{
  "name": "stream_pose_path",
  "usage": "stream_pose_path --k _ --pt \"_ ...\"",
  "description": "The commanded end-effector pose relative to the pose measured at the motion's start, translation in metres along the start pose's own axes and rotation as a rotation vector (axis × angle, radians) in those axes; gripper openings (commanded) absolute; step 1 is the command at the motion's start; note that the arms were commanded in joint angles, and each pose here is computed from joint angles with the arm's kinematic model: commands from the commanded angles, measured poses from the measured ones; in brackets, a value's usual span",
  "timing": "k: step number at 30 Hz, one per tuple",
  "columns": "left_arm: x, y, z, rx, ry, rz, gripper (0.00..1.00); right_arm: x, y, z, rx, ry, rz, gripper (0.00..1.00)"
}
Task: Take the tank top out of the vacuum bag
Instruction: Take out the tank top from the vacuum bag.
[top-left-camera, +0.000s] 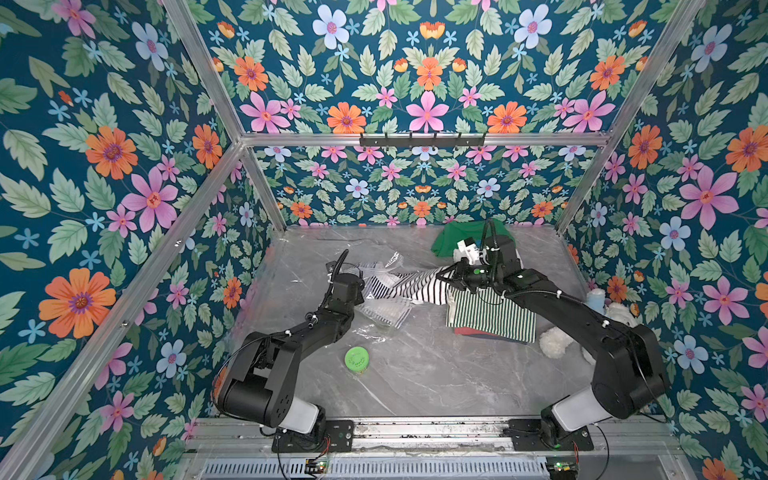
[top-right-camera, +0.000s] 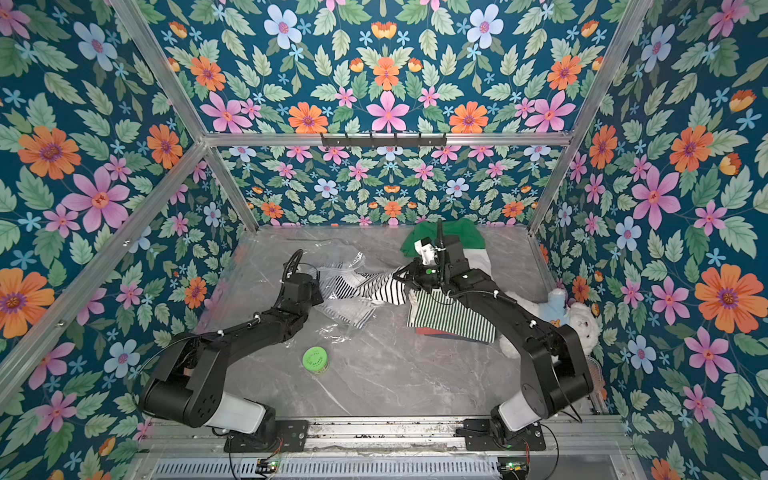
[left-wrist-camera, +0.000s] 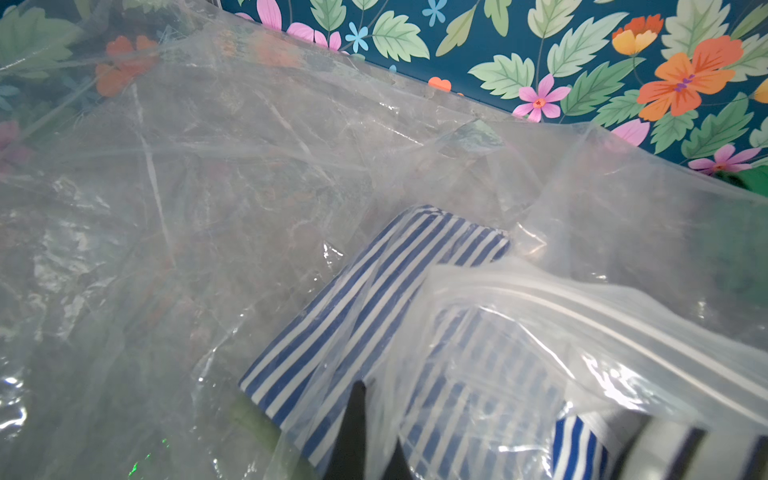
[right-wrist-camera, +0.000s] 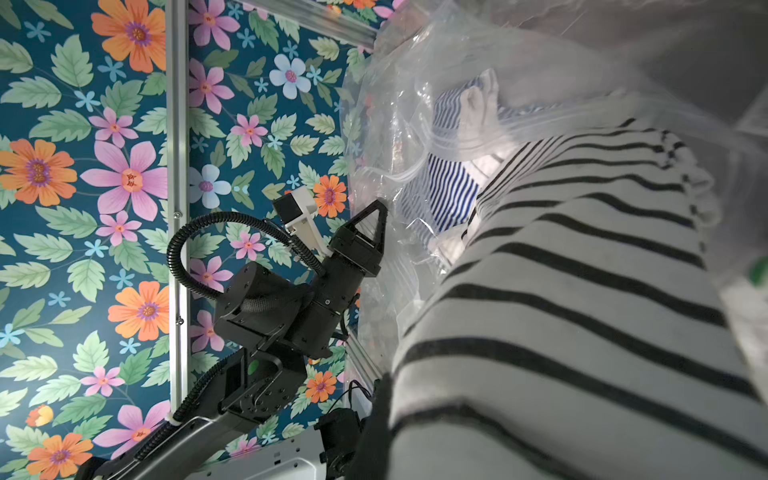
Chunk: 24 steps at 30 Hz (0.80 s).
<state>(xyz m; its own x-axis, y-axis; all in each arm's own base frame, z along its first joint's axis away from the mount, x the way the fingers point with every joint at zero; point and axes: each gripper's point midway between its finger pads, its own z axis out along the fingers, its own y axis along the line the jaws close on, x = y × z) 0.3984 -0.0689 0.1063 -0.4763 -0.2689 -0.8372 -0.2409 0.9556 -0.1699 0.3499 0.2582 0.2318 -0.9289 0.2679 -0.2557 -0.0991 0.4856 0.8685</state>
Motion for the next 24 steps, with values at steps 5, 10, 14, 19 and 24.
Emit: stream_pose_path --k 5,10,14,19,24 --pt "-0.005 0.002 0.004 -0.025 -0.010 0.003 0.00 0.011 -0.039 -0.059 0.164 -0.009 0.106 0.00" --pt "-0.005 -0.002 0.008 -0.016 -0.005 0.005 0.00 0.008 -0.069 -0.095 0.249 -0.042 0.184 0.00" --pt "-0.006 -0.002 0.009 -0.018 -0.007 0.009 0.00 0.005 -0.086 -0.118 0.313 -0.061 0.215 0.02" --pt "-0.005 -0.001 0.009 -0.023 -0.004 0.012 0.00 0.001 -0.095 -0.141 0.404 -0.078 0.210 0.03" --pt "-0.004 -0.002 0.010 -0.021 -0.003 0.010 0.00 -0.012 -0.120 -0.154 0.465 -0.119 0.234 0.04"
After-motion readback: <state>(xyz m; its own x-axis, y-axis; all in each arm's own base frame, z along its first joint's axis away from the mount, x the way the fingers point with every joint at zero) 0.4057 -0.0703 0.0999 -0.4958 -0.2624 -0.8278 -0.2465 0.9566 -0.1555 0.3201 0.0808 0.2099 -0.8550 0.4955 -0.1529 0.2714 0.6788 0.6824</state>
